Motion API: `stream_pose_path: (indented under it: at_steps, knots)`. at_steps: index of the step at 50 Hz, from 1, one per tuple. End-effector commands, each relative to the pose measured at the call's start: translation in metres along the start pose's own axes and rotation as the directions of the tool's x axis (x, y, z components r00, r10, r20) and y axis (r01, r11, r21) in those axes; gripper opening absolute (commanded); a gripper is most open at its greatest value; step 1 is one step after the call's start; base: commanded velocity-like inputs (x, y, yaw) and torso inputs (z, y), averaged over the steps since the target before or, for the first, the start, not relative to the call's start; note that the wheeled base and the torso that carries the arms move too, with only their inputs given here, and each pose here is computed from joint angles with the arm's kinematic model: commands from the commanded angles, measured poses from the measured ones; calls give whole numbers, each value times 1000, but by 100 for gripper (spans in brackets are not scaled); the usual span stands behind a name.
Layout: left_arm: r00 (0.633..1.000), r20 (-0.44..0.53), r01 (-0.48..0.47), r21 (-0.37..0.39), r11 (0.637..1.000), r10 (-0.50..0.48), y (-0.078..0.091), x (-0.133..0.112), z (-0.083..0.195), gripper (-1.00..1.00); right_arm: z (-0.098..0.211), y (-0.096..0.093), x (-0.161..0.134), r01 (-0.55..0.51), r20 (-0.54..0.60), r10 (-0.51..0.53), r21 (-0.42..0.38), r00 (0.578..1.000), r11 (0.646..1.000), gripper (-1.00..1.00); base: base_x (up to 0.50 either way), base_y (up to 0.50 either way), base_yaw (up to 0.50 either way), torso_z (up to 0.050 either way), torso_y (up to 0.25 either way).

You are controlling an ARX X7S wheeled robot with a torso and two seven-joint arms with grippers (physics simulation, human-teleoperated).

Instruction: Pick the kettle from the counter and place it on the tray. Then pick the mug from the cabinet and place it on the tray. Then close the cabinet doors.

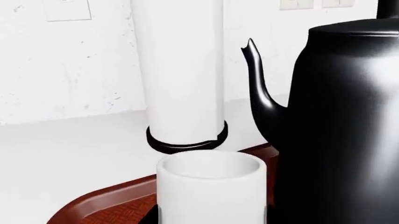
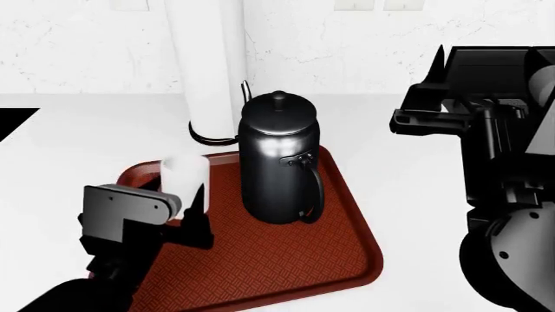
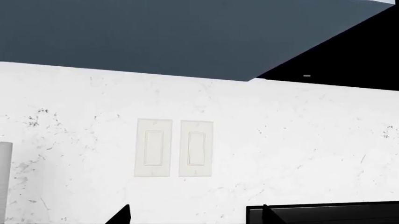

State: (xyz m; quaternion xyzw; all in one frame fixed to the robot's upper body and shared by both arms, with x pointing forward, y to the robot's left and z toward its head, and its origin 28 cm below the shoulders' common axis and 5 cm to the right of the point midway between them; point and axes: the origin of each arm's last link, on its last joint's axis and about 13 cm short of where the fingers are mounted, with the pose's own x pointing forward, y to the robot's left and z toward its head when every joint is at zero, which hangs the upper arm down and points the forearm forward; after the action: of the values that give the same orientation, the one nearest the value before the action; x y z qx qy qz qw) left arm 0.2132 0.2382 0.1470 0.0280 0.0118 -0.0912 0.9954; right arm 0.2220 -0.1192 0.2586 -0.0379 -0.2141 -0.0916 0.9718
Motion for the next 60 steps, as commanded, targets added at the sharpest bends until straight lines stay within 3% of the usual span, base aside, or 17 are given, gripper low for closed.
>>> stream_pose_path:
  at_steps: [1, 38, 39, 60]
  knots:
    - [1000, -4, -11, -11, 1000, 11, 1, 0, -4, -100, 0, 0, -1, 0, 0, 0, 1, 1000, 1000, 100, 0, 0, 0, 0, 0]
    - [999, -39, -21, -19, 1000, 20, 2, -2, -16, -100, 0, 1, 0, -8, -1, 8, 1, 1000, 1000, 100, 0, 0, 0, 0, 0]
    - [999, -40, -22, -17, 1000, 21, 2, -2, -16, 100, 0, 1, 0, -6, -2, 6, 3, 1000, 1000, 100, 0, 0, 0, 0, 0]
    - [999, -40, -28, 6, 1000, 28, 3, -4, -10, 100, -1, 1, 0, -5, -3, 5, 4, 1000, 1000, 100, 0, 0, 0, 0, 0]
